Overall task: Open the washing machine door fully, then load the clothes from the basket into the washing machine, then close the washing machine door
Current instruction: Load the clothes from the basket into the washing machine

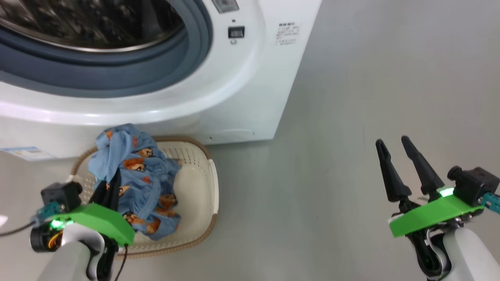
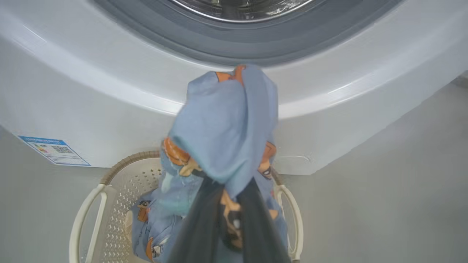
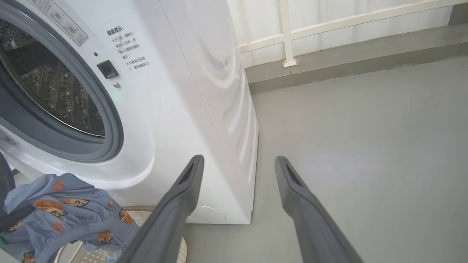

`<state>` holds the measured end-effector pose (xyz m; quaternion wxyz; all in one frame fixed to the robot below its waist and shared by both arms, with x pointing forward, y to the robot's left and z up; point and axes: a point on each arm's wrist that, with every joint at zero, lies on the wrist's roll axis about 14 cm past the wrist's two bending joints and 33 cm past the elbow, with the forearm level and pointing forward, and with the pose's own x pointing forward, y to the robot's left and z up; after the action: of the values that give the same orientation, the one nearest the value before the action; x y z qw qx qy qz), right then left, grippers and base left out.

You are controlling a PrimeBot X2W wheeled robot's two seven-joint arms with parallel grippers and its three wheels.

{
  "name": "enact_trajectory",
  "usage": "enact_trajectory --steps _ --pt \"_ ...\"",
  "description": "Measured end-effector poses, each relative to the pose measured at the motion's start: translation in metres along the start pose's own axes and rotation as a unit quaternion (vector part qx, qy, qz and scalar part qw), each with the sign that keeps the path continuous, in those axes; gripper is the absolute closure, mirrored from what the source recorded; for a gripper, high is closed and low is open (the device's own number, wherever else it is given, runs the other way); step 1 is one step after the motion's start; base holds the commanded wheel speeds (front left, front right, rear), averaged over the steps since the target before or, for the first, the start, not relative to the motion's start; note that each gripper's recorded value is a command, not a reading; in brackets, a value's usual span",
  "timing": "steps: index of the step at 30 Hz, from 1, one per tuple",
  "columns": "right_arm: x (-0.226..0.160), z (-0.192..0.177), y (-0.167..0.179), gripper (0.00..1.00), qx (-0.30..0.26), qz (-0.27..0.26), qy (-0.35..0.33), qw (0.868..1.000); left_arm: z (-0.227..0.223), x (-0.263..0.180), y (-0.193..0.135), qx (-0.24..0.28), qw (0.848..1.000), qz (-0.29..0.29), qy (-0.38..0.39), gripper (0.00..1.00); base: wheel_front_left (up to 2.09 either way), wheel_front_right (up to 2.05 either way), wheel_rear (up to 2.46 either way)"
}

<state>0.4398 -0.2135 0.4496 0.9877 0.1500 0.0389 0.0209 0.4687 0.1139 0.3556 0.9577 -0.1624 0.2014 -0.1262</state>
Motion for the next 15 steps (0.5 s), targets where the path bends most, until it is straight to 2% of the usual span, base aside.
enact_trajectory --steps 15 --pt "-0.033 0.021 0.002 0.0 -0.002 0.0 -0.022 1.0 0.065 -0.069 -0.003 0.056 0.989 0.024 -0.131 1.0 0.0 0.0 0.0"
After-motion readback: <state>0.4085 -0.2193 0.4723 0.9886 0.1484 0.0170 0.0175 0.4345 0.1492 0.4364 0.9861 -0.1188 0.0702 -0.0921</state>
